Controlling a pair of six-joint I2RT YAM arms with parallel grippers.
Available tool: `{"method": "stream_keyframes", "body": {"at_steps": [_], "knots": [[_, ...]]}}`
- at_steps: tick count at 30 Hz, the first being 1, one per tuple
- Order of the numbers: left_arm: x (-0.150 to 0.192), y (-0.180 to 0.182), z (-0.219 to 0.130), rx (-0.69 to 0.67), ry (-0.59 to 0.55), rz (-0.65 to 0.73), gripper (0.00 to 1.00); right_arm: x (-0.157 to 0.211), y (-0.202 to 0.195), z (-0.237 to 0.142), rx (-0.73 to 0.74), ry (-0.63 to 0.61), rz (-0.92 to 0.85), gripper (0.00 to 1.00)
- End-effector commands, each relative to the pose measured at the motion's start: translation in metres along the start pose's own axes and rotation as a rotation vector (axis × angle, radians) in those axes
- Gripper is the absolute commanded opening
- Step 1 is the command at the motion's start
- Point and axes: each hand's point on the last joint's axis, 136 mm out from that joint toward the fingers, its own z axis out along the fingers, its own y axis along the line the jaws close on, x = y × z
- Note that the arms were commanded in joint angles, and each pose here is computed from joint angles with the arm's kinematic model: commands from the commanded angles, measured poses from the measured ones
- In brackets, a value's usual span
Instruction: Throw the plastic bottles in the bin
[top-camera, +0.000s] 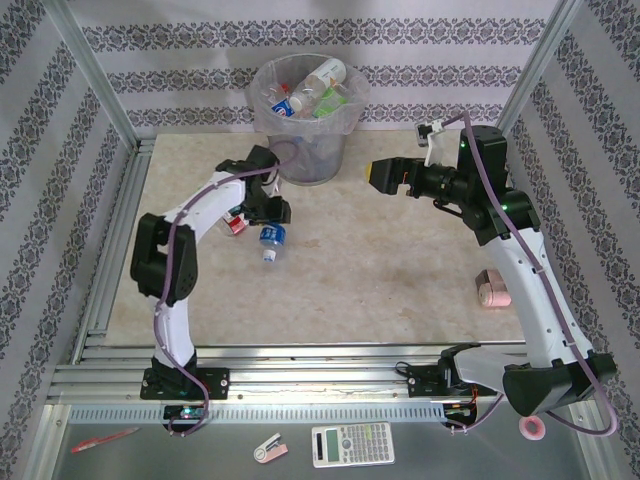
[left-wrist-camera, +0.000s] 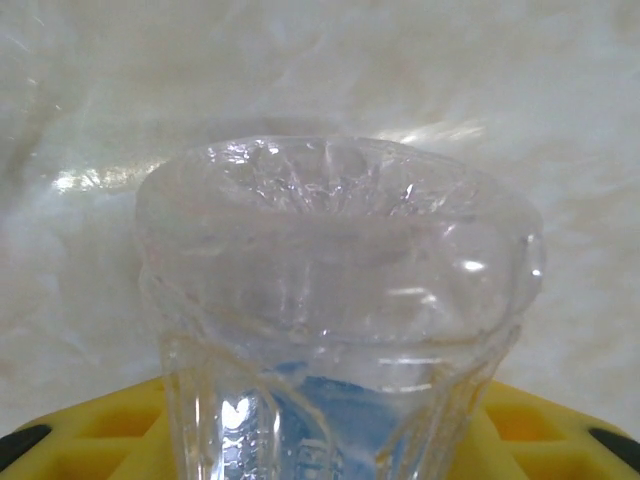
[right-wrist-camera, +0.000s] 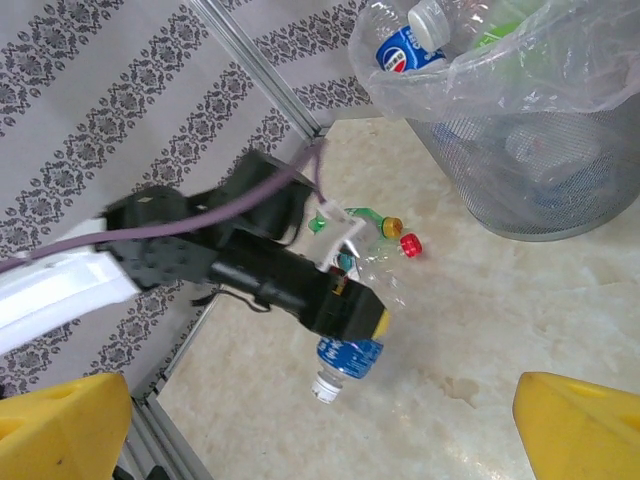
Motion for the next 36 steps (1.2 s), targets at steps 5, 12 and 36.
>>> {"method": "stream_keyframes", "body": {"at_steps": [5,12,36], "knots": [[-0.043,0.002,-0.087,0.243,-0.231,-0.263,0.45,-0.006,0.008,0.009,-0.023,0.004,-0.064,0.98],[0.004,0.083,-0.091,0.065,-0.178,-0.463,0.45,-0.002,0.001,0.012,-0.002,0.019,-0.065,0.98],[-0.280,-0.048,-0.275,0.793,-0.822,-0.427,1.00,-0.016,-0.004,0.023,-0.010,0.023,-0.036,0.98]]}}
